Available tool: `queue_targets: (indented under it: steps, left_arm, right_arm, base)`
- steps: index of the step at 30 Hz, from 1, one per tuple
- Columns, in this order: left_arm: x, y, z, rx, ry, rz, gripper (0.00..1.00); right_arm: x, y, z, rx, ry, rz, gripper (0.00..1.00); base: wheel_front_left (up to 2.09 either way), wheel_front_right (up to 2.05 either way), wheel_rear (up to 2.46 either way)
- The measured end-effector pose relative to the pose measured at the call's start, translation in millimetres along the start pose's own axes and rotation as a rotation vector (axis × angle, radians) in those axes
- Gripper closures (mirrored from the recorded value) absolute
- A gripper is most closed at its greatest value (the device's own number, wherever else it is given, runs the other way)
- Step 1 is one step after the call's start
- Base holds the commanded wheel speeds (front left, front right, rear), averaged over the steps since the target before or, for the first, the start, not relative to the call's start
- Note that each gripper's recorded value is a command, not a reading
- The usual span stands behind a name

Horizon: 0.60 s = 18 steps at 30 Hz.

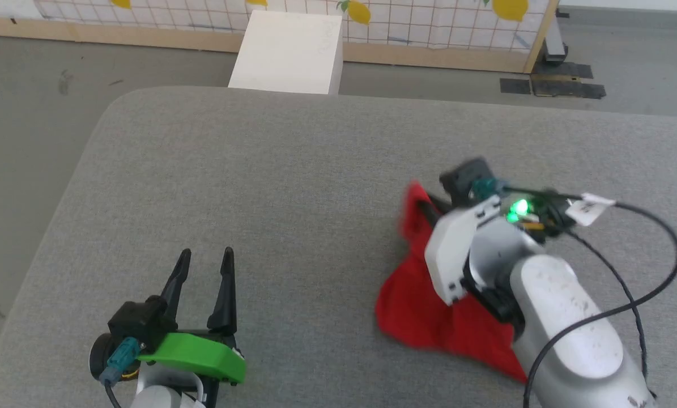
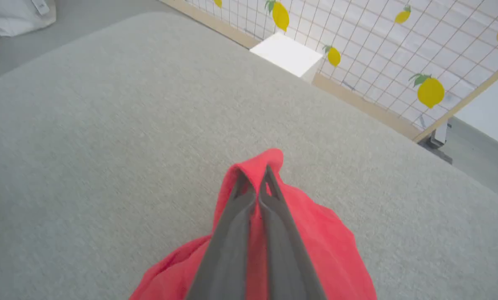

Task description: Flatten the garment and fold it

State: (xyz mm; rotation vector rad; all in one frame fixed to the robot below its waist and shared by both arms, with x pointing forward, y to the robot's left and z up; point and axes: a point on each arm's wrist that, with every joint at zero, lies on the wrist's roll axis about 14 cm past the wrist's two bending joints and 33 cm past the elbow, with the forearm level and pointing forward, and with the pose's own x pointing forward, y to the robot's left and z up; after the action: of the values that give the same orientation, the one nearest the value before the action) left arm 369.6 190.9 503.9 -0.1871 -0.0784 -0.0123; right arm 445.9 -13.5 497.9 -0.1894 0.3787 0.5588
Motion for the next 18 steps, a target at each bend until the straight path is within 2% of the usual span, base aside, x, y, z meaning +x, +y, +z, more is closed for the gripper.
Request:
queue_targets:
  steps: [6, 8, 11, 13, 15, 18]
  left_arm:
    - [2, -5, 5, -0.001, -0.016, -0.016, 0.0]
    - [3, -7, 7, -0.002, -0.022, -0.021, 0.0]
    - [4, -10, 9, -0.004, -0.03, -0.031, 0.0]
    - [4, -12, 10, -0.004, -0.033, -0.036, 0.0]
    - [4, -13, 11, -0.005, -0.034, -0.04, 0.0]
    - [4, -14, 10, -0.007, -0.033, -0.043, 0.0]
  right_arm:
    - [-26, 5, 107, 0.055, -0.416, 0.051, 1.0]
    - [-41, 0, 130, 0.097, -0.516, 0.054, 1.0]
    - [-59, -24, 146, 0.158, -0.609, 0.005, 1.0]
    - [-66, -46, 139, 0.204, -0.615, -0.055, 1.0]
    - [-69, -73, 112, 0.272, -0.568, -0.139, 1.0]
    - [-71, -117, 27, 0.371, -0.361, -0.311, 1.0]
  base:
    - [0.0, 0.0, 0.0]
    - [0.0, 0.0, 0.0]
    - [0.0, 0.0, 0.0]
    - [0.0, 0.0, 0.0]
    - [0.0, 0.0, 0.0]
    - [0.0, 0.0, 0.0]
